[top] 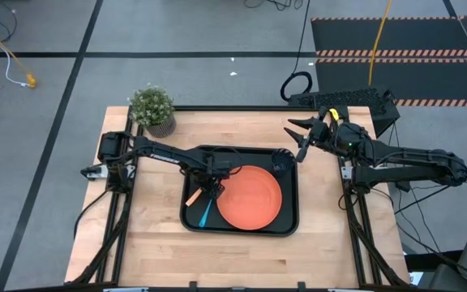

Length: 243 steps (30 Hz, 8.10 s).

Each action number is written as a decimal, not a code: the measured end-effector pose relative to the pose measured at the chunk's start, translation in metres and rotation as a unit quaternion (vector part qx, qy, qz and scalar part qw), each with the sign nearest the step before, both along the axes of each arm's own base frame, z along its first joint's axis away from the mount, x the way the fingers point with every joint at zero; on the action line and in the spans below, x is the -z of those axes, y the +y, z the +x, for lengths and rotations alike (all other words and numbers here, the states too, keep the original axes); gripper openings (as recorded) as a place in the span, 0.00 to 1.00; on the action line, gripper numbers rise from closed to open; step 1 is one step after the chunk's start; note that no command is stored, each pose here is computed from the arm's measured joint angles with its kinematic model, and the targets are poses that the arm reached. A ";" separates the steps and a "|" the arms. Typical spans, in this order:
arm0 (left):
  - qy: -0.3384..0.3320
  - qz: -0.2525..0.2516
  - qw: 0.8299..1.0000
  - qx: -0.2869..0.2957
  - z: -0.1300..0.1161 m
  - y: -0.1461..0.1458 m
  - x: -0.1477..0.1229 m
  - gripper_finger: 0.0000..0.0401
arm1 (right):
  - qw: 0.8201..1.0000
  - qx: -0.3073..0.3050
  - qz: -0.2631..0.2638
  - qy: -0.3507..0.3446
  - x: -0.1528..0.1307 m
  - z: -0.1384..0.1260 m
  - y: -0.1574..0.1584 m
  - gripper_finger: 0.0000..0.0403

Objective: Pick and place plate/cup/fork/spoon on tray
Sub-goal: Adjust the orange fork on the black tray, then adjust the blue spoon on the black tray, then adjust the black tray on the table

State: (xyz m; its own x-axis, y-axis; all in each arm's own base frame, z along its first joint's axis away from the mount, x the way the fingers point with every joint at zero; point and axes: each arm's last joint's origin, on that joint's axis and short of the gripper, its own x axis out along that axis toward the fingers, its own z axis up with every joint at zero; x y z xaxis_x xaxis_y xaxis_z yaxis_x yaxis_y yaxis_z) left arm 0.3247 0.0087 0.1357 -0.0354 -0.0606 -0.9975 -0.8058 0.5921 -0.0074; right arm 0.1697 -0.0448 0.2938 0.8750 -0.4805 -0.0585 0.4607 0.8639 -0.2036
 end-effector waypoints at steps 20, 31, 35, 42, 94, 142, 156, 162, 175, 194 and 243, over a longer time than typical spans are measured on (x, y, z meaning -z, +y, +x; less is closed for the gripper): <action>0.027 0.011 0.994 -0.104 -0.012 -0.003 -0.014 0.10 | 1.000 -0.002 0.000 0.012 0.002 0.000 0.000 0.32; 0.028 0.016 0.989 -0.145 -0.012 -0.002 -0.015 0.11 | 0.999 -0.002 0.011 0.033 0.007 -0.001 0.000 0.32; 0.027 0.025 0.986 -0.163 -0.012 -0.003 -0.016 0.11 | 0.999 -0.002 0.012 0.038 0.008 -0.001 0.000 0.32; 0.039 0.031 0.981 -0.186 -0.014 -0.011 -0.016 0.11 | 0.999 -0.002 0.013 0.052 0.010 -0.001 0.000 0.32; 0.012 0.044 0.968 -0.245 -0.013 -0.018 -0.034 0.28 | 0.996 -0.010 -0.011 0.090 0.014 -0.002 0.001 0.32; -0.019 0.031 0.989 -0.142 0.023 -0.065 -0.012 0.28 | 0.996 -0.009 -0.009 0.093 0.015 -0.002 0.001 0.32; -0.009 0.034 0.987 -0.158 0.021 -0.064 -0.012 0.06 | 0.996 -0.009 -0.008 0.093 0.015 -0.002 0.001 0.32; -0.009 0.033 0.987 -0.158 0.022 -0.063 -0.012 0.06 | 0.996 -0.009 -0.008 0.093 0.015 -0.002 0.001 0.32; -0.013 0.035 0.983 -0.180 0.024 -0.038 -0.015 0.06 | 0.996 -0.009 -0.009 0.092 0.015 -0.002 0.001 0.32; -0.019 0.058 0.975 -0.213 0.025 -0.022 -0.015 0.09 | 0.995 -0.009 -0.012 0.094 0.015 -0.002 0.001 0.32; -0.093 0.093 0.972 -0.196 -0.002 -0.027 -0.084 0.37 | 0.996 -0.009 -0.012 0.086 0.014 -0.002 0.001 0.32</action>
State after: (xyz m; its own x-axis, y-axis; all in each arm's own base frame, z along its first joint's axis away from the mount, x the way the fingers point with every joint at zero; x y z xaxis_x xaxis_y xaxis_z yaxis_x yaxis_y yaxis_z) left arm 0.3230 -0.0184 0.2194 0.1354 0.1479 -0.9797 -0.9649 0.2444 -0.0964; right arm 0.1679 -0.0440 0.2800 0.8615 -0.4682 -0.1966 0.4024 0.8655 -0.2982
